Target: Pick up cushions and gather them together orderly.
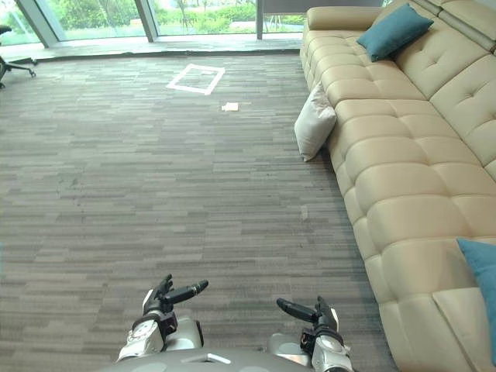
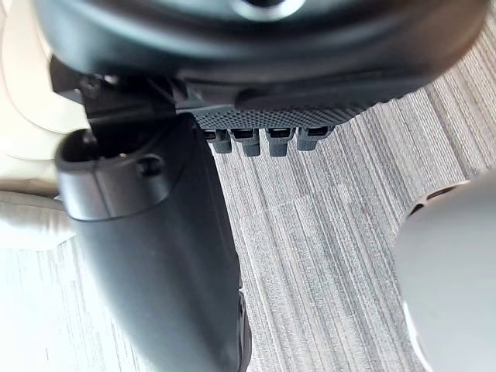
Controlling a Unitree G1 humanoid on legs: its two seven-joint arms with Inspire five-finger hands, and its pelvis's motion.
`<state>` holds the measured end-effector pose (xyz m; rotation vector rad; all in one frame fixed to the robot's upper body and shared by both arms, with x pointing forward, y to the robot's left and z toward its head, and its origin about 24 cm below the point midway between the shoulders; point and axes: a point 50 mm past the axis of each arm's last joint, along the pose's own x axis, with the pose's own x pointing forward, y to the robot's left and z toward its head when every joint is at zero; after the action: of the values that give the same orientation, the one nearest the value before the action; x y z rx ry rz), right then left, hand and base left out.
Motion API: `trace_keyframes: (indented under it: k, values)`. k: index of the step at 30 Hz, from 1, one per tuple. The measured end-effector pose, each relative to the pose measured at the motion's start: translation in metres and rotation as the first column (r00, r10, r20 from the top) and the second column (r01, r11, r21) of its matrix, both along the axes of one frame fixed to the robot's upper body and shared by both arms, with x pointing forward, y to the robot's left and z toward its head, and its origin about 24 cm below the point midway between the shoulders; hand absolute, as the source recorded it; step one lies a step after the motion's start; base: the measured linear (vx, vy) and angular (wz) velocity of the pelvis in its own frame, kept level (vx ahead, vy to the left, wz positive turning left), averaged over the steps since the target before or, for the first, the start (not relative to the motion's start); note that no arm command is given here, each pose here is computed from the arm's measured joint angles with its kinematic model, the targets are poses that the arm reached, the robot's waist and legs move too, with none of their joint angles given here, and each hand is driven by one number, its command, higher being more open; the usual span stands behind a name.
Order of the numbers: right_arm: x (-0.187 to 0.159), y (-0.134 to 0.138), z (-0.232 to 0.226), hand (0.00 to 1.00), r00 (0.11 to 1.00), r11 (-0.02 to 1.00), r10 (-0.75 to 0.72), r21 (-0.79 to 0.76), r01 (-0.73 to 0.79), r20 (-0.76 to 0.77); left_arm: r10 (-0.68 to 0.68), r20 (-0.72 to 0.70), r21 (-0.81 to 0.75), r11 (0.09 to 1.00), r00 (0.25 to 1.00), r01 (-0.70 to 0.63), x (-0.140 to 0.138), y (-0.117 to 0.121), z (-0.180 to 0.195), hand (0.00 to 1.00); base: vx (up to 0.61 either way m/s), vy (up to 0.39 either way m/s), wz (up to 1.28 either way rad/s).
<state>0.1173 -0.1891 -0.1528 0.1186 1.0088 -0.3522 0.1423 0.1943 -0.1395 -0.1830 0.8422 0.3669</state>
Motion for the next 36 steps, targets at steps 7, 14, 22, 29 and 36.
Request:
trace_keyframes:
  k: [7,14,22,29,36]
  values:
    - [0.002,0.021,-0.004,1.0,1.0,0.998,-0.012,0.062,0.013,-0.013,0.051,0.003,0.038,0.998,0.999,-0.051,-0.004,0.021,0.002,1.0,0.68,0.265,-0.67]
    - [-0.005,0.017,-0.005,1.0,1.0,0.999,-0.008,0.051,0.009,-0.018,0.029,-0.059,0.06,0.998,0.998,-0.025,-0.006,0.021,-0.002,1.0,0.67,0.305,-0.03]
    - [0.007,-0.006,0.007,1.0,0.997,0.999,-0.024,-0.023,0.026,0.069,-0.075,-0.108,0.013,0.997,0.991,0.077,-0.01,-0.005,-0.01,1.0,0.61,-0.012,0.29]
    - [0.01,-0.008,0.007,1.0,0.998,1.0,-0.024,-0.018,0.025,0.056,-0.102,-0.116,-0.047,0.994,0.988,0.097,-0.011,-0.025,-0.013,1.0,0.77,-0.266,0.16]
    - [0.004,0.003,0.002,1.0,0.999,0.999,0.042,-0.001,-0.042,0.014,-0.045,-0.019,-0.025,0.999,0.999,0.044,0.002,-0.016,-0.002,1.0,0.45,-0.085,-0.39]
